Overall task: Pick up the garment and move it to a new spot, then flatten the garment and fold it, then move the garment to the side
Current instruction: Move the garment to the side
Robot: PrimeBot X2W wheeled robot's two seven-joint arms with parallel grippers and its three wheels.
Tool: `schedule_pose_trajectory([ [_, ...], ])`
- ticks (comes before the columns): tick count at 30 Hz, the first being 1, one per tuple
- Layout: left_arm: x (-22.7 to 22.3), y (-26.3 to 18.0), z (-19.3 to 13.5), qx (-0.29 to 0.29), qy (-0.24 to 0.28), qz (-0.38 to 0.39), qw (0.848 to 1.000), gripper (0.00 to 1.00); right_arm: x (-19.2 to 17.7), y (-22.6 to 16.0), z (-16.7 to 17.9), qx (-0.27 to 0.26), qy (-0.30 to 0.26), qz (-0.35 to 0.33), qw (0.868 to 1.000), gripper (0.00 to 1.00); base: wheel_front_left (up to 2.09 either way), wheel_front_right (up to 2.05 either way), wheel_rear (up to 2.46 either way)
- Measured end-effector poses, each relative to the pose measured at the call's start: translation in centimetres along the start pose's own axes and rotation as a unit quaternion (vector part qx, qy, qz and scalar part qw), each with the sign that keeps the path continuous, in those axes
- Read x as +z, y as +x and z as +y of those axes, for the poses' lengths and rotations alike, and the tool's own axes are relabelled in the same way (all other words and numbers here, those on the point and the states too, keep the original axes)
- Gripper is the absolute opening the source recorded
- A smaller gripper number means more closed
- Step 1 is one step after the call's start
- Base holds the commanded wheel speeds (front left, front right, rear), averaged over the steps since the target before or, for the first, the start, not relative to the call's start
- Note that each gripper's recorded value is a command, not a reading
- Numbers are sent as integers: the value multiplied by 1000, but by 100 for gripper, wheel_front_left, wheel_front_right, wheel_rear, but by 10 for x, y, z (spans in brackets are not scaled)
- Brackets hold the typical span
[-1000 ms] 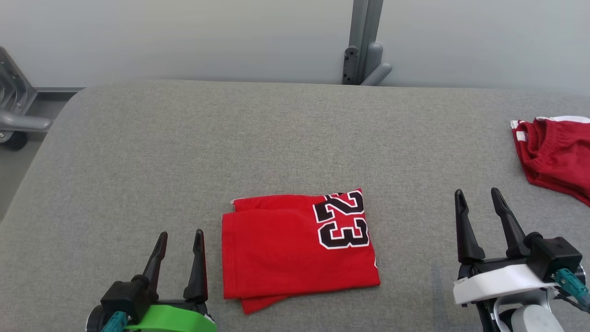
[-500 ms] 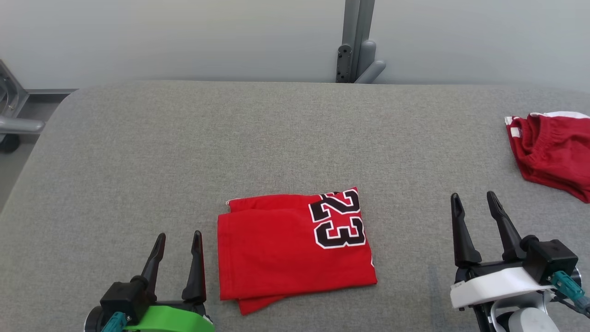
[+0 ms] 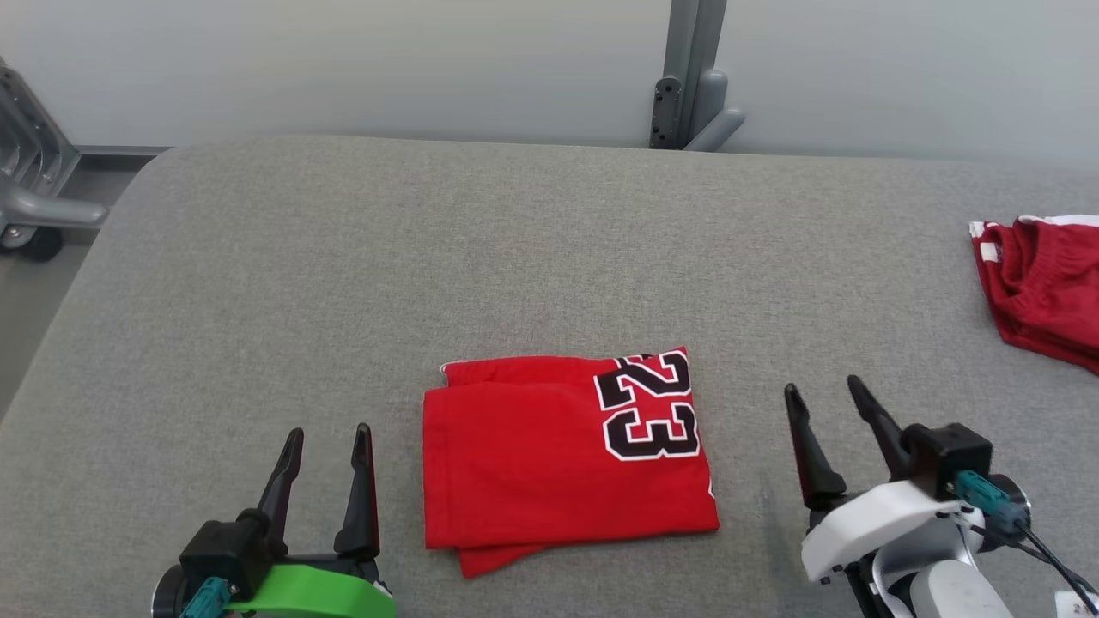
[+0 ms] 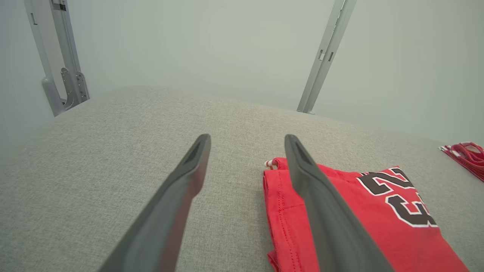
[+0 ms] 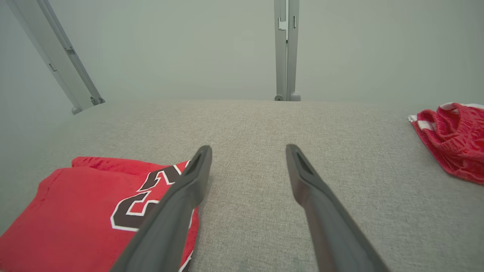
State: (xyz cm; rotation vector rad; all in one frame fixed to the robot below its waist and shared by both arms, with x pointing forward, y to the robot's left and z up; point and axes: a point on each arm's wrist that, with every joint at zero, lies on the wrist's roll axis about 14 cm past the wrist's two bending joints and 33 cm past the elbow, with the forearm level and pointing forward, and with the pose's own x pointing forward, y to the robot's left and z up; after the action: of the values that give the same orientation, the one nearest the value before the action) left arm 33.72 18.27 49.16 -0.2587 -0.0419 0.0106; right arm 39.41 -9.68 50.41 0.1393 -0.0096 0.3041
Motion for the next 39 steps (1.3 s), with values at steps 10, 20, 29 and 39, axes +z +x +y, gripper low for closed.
schedule_pose_trajectory([
  [10, 4, -3, 16, 33, -9, -5, 999, 100, -56, 30, 26, 86, 4, 171, 981, 100, 0, 0, 0],
  [20, 4, -11, 34, 76, -23, -4, 997, 100, -96, 49, 52, 151, 26, 274, 949, 100, 0, 0, 0],
  [29, 1, -19, 49, 106, -19, 3, 994, 100, -124, 52, 69, 179, 59, 336, 923, 100, 0, 0, 0],
  [39, 0, -13, 45, 98, -15, 5, 995, 100, -115, 53, 63, 177, 73, 314, 930, 0, 0, 0, 0],
])
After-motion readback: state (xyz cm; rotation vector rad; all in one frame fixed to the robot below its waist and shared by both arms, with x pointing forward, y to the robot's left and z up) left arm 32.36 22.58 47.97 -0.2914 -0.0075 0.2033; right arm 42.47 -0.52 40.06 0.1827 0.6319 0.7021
